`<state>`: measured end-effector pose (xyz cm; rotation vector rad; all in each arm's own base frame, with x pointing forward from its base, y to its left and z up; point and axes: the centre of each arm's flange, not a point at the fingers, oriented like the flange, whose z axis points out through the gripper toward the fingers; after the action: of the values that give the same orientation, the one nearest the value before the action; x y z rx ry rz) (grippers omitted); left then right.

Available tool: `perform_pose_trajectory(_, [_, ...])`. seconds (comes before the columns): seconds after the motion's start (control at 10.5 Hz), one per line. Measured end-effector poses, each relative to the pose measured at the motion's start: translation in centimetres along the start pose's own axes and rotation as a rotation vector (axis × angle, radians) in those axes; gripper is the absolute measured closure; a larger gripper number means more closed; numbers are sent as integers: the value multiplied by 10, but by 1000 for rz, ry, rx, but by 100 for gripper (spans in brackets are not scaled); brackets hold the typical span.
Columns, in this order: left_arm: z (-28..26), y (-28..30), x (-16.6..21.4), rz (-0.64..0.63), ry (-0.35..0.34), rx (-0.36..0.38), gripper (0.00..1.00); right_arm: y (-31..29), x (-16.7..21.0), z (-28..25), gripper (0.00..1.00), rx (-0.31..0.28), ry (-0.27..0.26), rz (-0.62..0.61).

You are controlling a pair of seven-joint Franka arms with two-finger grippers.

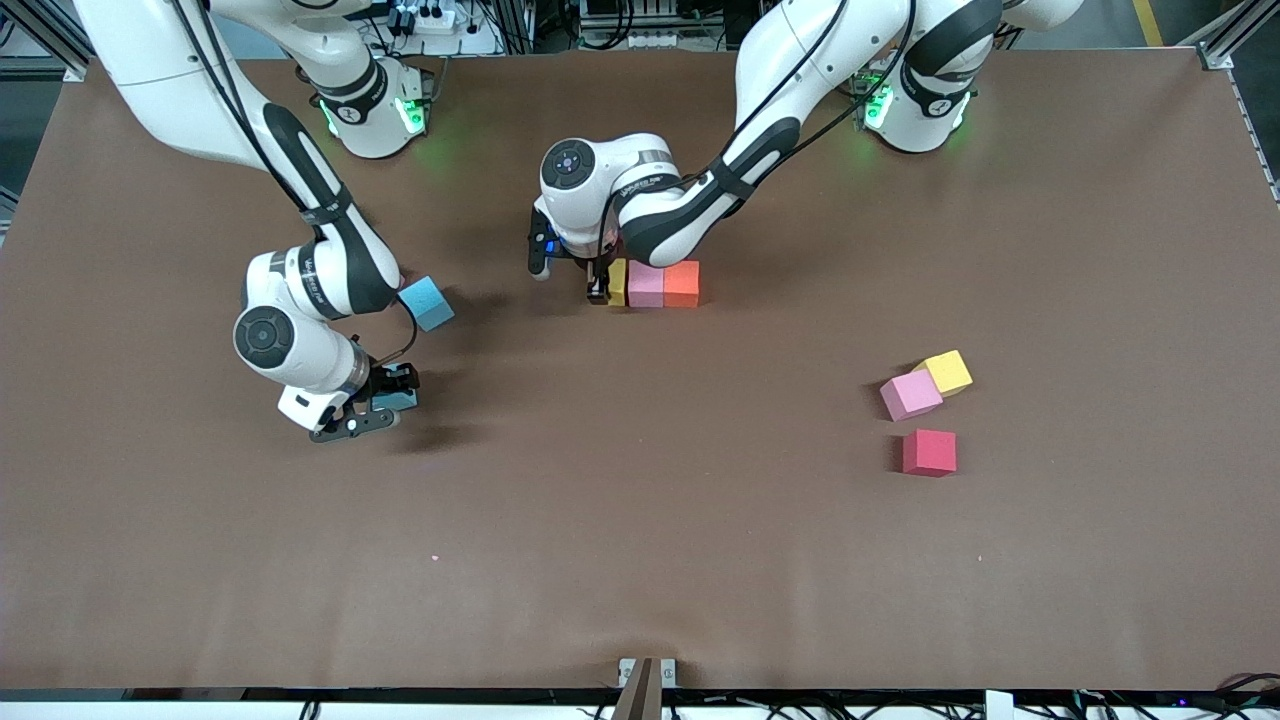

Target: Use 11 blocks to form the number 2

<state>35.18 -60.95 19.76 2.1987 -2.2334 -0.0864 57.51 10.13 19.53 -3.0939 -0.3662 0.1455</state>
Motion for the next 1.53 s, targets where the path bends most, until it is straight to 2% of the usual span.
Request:
perform_pose_trajectory(0.57, [0, 0, 0, 0, -1, 1, 38, 0, 0, 0, 41, 0, 0, 0])
perform_pose_trajectory(0.67, [1, -1, 0, -3, -2, 1, 28, 0, 0, 0, 41, 0, 0, 0])
perform_pose_trajectory(0.86, [-1, -3, -1, -11, 0, 4, 1, 0, 0, 0, 41, 0, 1, 0])
perform_pose_trajectory(1.24, [-22, -1, 8, -35, 31, 18, 0, -1, 1, -1, 41, 0, 3, 7])
perform_pose_trajectory(1.53, [-76, 1, 6, -93, 7, 45, 0, -17, 4, -3, 41, 0, 8, 35])
